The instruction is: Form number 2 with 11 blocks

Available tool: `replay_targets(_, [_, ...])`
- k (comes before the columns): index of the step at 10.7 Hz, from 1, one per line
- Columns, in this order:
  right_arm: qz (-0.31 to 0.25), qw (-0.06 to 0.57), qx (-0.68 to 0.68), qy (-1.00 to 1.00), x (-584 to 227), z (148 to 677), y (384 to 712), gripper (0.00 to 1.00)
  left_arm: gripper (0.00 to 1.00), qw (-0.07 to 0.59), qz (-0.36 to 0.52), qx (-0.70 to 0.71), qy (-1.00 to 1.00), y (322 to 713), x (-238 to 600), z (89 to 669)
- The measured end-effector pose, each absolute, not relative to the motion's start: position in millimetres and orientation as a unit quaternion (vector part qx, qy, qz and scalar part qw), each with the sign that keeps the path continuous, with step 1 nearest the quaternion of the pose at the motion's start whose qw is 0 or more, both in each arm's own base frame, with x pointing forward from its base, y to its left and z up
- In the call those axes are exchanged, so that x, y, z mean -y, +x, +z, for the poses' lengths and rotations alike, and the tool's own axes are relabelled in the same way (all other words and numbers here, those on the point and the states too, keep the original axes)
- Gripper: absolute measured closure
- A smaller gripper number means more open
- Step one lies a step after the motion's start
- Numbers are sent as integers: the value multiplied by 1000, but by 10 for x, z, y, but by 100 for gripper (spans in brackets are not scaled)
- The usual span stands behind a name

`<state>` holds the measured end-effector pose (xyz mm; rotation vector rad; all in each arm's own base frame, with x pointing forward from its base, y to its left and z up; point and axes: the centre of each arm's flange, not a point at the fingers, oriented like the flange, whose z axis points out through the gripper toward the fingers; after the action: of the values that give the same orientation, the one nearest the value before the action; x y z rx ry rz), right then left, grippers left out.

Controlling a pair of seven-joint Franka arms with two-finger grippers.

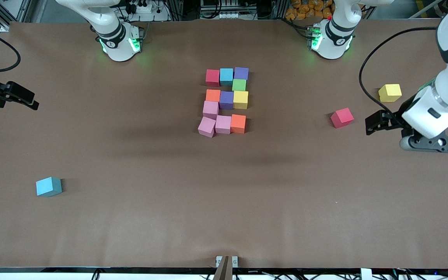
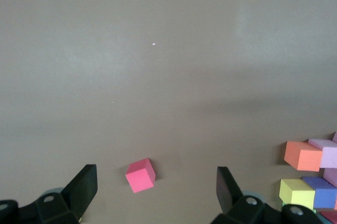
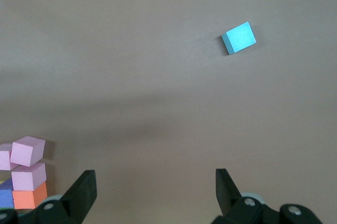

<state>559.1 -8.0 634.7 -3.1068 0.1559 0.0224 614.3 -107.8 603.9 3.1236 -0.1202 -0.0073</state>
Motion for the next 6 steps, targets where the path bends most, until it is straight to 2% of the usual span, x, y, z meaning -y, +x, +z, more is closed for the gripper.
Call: replay_targets(6, [8, 15, -51, -999, 80, 6343, 5592, 0, 0, 15, -3, 31, 999, 5727, 885, 6275])
